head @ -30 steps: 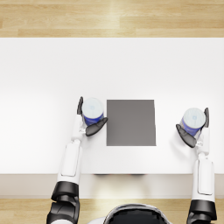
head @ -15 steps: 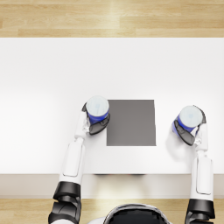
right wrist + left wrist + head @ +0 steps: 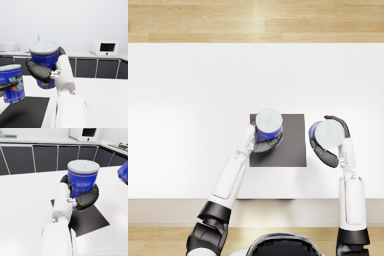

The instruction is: Pick up the blue can on the left and place it in the middle, then pick up the blue can on the right and place it on top of the can in the middle

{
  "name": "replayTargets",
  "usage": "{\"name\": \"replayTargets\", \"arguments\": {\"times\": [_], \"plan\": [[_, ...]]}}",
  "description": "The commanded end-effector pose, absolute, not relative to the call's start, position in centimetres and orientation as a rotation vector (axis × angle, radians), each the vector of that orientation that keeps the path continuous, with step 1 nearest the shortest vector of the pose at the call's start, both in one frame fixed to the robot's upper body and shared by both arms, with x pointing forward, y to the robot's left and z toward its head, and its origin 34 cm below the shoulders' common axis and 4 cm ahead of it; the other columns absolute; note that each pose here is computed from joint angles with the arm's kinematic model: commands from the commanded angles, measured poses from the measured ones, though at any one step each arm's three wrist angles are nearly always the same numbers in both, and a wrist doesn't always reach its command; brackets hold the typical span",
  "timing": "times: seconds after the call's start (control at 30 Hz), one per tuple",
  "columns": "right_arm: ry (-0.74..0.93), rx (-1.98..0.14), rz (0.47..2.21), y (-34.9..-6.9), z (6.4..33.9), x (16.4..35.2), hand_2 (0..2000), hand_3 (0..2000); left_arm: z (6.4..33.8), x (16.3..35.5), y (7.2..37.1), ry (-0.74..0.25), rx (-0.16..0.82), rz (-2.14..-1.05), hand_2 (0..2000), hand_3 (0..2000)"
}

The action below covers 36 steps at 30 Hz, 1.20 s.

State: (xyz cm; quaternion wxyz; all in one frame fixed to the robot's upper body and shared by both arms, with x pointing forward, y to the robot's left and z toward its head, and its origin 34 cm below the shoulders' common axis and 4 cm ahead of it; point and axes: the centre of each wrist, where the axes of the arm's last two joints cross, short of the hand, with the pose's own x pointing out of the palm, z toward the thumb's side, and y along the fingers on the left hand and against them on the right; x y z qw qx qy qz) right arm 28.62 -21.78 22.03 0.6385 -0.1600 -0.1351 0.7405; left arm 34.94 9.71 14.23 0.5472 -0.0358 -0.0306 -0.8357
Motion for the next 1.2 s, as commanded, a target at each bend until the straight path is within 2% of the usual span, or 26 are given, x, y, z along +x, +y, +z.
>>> {"name": "replayTargets", "arguments": {"times": [0.03, 0.07, 0.1, 0.17, 0.2, 0.23, 0.27, 0.3, 0.37, 0.4, 0.43, 0.47, 0.5, 0.53, 0.63, 0.73, 0.8, 0.93, 1.0, 1.03, 1.07, 1.2], "plan": [[-0.337, -0.390, 1.694, -21.5, 23.0, 28.9, 2000, 1520, 13.7, 35.5, 8.6, -0.018, -0.103, -2.001, 2000, 1520], [-0.338, -0.389, 1.694, -21.5, 23.0, 28.9, 2000, 1520, 13.2, 35.6, 8.4, 0.076, -0.033, -2.047, 2000, 1520], [-0.336, -0.385, 1.696, -21.5, 22.9, 28.9, 2000, 1520, 12.7, 35.5, 8.2, -0.059, -0.046, -2.012, 2000, 1520], [-0.338, -0.384, 1.700, -21.5, 22.9, 28.9, 2000, 1520, 12.1, 35.4, 8.0, -0.161, 0.015, -2.012, 2000, 1520], [-0.339, -0.383, 1.702, -21.5, 22.9, 28.9, 2000, 1520, 11.7, 35.3, 8.0, -0.120, 0.096, -2.062, 2000, 1520], [-0.343, -0.386, 1.706, -21.4, 23.0, 28.9, 2000, 1520, 11.3, 35.3, 7.9, -0.127, 0.101, -2.062, 2000, 1520], [-0.344, -0.385, 1.708, -21.4, 23.0, 28.9, 2000, 1520, 11.0, 35.3, 7.9, -0.172, 0.064, -2.031, 2000, 1520], [-0.354, -0.396, 1.713, -21.3, 23.3, 28.8, 2000, 1520, 10.6, 35.3, 7.9, -0.125, 0.108, -2.064, 2000, 1520], [-0.372, -0.415, 1.732, -20.9, 23.9, 28.8, 2000, 1520, 10.0, 35.4, 7.9, -0.110, 0.104, -2.063, 2000, 1520], [-0.387, -0.433, 1.749, -20.5, 24.5, 28.8, 2000, 1520, 9.9, 35.5, 7.9, -0.107, 0.103, -2.061, 639, 1193], [-0.401, -0.446, 1.767, -20.0, 25.0, 29.0, 2000, 1520, 9.7, 35.5, 8.1, -0.096, 0.105, -2.047, 0, 867], [-0.422, -0.463, 1.789, -19.2, 25.7, 29.3, 2000, 1520, 9.1, 34.8, 8.1, -0.105, 0.086, -2.038, 0, 540], [-0.435, -0.474, 1.816, -18.4, 26.2, 29.6, 2000, 1520, 9.8, 35.2, 8.2, -0.137, 0.090, -2.008, 0, 213], [-0.446, -0.481, 1.841, -17.6, 26.7, 30.1, 2000, 1520, 9.9, 34.9, 8.4, -0.157, 0.093, -1.997, 0, 0], [-0.484, -0.498, 1.905, -15.5, 28.0, 31.0, 2000, 1520, 12.1, 32.0, 10.0, -0.329, 0.142, -2.030, 0, 0], [-0.490, -0.509, 1.971, -13.4, 28.7, 31.6, 2000, 1520, 14.8, 29.6, 12.5, -0.286, 0.092, -1.970, 0, 0], [-0.488, -0.498, 1.983, -12.4, 29.0, 32.2, 2000, 1520, 16.3, 28.5, 14.2, -0.297, 0.087, -1.922, 0, 0], [-0.454, -0.460, 2.009, -10.6, 28.7, 33.5, 2000, 1520, 17.6, 27.7, 17.4, -0.323, 0.083, -1.810, 0, 0], [-0.386, -0.354, 1.879, -9.5, 28.1, 34.0, 2000, 1520, 17.4, 27.7, 18.3, -0.317, 0.066, -1.773, 0, 0], [-0.134, -0.595, 1.921, -9.5, 27.8, 34.1, 2000, 1520, 17.2, 27.7, 18.4, -0.310, 0.058, -1.769, 0, 0], [-0.277, -0.345, 1.814, -9.0, 27.4, 34.3, 2000, 1520, 17.0, 27.6, 18.4, -0.304, 0.051, -1.769, 0, 0], [-0.181, -0.267, 1.757, -8.4, 25.5, 34.3, 2000, 1520, 17.1, 27.3, 18.1, -0.311, 0.048, -1.773, 0, 0]]}}
